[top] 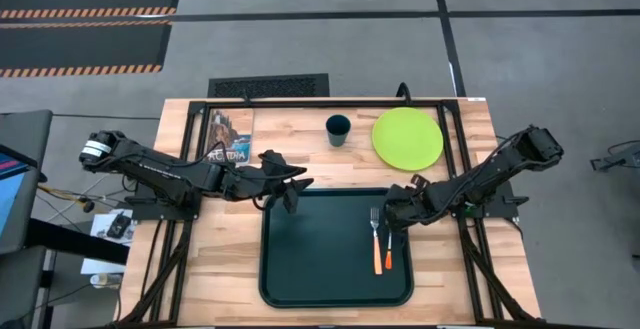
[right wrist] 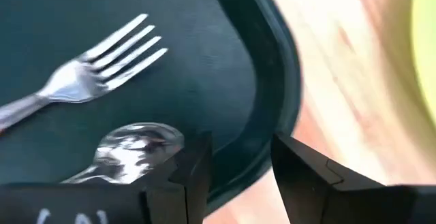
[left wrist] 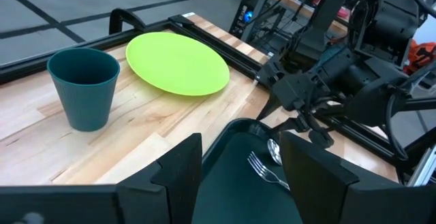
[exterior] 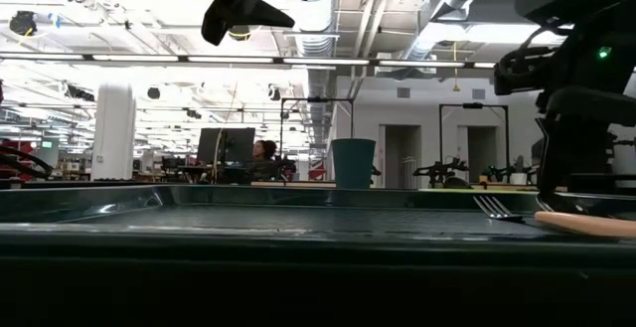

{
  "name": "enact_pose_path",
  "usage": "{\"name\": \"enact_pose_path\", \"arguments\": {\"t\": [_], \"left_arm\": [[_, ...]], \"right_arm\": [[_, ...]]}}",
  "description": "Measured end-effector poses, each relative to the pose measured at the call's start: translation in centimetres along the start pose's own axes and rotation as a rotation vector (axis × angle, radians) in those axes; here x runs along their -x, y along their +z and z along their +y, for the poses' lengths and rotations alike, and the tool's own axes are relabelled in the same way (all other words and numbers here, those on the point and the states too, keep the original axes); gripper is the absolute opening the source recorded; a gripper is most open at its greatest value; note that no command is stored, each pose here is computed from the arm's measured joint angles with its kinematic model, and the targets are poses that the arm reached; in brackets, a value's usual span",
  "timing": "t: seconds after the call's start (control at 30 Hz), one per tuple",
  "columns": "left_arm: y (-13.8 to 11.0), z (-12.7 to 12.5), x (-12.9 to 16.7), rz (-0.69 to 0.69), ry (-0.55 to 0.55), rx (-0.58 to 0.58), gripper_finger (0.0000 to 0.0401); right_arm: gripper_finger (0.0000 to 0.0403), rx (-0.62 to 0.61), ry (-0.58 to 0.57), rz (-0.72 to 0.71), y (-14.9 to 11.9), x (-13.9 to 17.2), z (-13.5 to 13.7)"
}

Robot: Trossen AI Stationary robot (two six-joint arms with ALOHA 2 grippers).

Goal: Pick and place plate/cup/fork/spoon on tray
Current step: Put the orange spoon on the black serving tray to the right of the orange fork, then put the green plate on the black serving tray to the left of the orange fork

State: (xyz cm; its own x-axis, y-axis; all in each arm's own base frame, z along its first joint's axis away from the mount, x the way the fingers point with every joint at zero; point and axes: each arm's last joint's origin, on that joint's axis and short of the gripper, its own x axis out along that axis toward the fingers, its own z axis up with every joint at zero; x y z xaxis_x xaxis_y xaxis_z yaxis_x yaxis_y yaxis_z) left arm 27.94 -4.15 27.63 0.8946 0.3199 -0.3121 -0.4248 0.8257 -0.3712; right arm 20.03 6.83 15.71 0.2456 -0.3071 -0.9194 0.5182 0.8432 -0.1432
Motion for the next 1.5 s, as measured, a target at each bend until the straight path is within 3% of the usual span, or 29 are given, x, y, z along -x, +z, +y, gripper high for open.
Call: {"name": "enact_pose_path", "arguments": {"t": [0.33, 1.1, 1.5], "left_arm": [[0.0, 0.0, 0.0, 0.000, 0.000, 0.000, 0.0184], [0.0, 0.0, 0.0, -0.001, -0.001, 0.000, 0.0184], [0.0, 0.0, 0.0, 0.003, 0.002, -0.002, 0.0184]], "right_arm": [[0.0175, -0.002, 0.011, 0.025, -1.1, 0.1, 0.4], [0.0175, -0.020, 0.058, -0.023, 0.1, -0.1, 0.5], [0.0175, 0.103, 0.045, -0.076, 3.7, 1.4, -0.1]]}}
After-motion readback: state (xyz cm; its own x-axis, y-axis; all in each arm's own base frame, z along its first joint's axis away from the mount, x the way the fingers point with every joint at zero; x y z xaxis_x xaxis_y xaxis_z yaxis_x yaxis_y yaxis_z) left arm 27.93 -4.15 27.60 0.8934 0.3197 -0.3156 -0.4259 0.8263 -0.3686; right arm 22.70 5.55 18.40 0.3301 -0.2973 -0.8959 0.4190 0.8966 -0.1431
